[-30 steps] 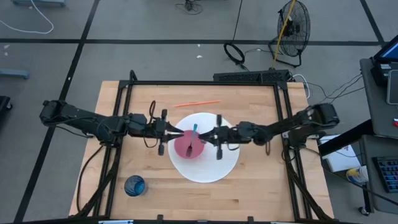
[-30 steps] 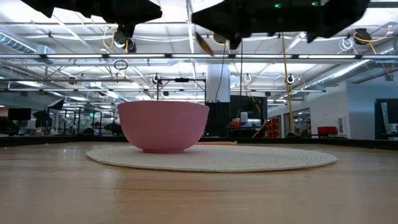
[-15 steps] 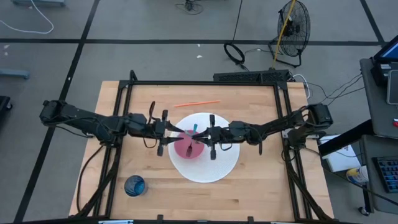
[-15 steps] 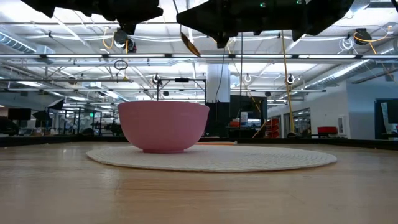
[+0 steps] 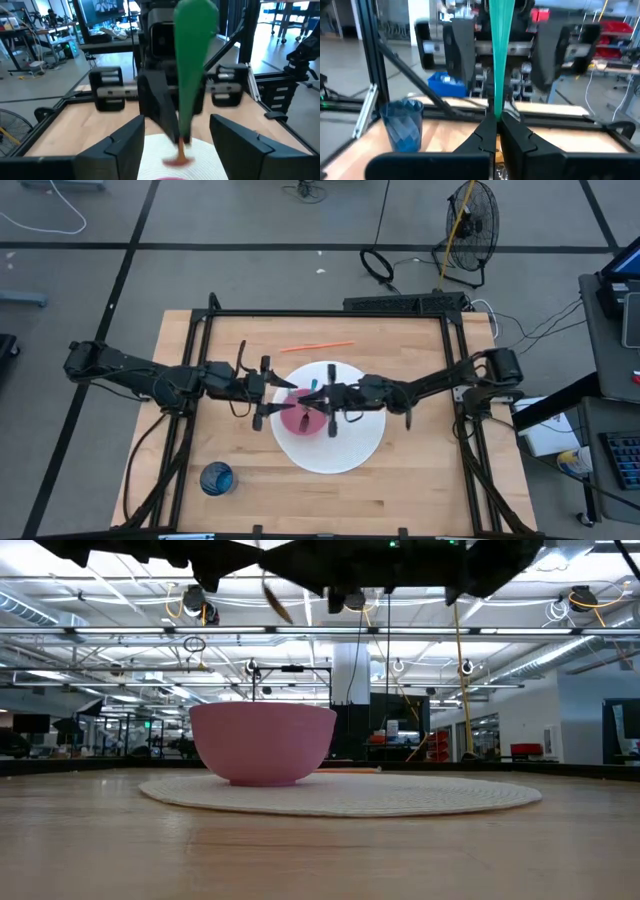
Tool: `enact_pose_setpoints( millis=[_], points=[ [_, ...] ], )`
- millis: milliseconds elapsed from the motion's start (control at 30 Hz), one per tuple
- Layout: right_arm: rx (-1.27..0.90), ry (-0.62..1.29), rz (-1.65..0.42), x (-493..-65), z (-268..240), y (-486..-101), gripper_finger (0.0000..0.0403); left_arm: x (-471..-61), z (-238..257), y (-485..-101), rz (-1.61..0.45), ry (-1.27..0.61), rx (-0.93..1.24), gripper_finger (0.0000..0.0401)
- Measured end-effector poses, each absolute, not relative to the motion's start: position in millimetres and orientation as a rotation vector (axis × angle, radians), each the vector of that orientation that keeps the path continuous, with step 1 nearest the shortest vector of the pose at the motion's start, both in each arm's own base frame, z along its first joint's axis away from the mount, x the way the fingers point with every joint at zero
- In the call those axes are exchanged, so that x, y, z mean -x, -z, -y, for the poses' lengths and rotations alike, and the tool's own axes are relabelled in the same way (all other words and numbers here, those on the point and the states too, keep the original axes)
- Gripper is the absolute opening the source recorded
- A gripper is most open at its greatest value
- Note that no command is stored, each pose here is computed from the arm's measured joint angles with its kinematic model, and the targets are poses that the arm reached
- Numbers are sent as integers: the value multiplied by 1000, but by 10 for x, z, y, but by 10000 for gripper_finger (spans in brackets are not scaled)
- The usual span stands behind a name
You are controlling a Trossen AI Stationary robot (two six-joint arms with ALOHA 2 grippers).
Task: Pick & Place Utensil
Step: Put the green spoon into the pink bowl
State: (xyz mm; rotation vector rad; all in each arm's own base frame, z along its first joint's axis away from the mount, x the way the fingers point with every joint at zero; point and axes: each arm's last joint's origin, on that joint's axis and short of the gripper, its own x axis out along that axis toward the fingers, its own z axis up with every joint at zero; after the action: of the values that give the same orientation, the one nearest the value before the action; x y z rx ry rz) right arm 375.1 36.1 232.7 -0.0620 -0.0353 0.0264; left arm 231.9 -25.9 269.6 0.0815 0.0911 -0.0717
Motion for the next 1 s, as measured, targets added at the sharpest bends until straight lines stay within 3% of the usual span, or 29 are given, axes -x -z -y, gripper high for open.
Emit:
enact_pose_setpoints(
  millis=[200,800,1000],
  points=[
    [69,-24,11,-3882,-358,-2312,4,-2319,260,-2692,-95,75,-77,193],
    [65,-21,7,-3887,-356,-2309,4,-2315,258,-2656,-132,74,-101,17],
    [65,-22,6,-3887,-357,-2308,4,-2315,258,-2656,-132,72,-103,39]
  ],
)
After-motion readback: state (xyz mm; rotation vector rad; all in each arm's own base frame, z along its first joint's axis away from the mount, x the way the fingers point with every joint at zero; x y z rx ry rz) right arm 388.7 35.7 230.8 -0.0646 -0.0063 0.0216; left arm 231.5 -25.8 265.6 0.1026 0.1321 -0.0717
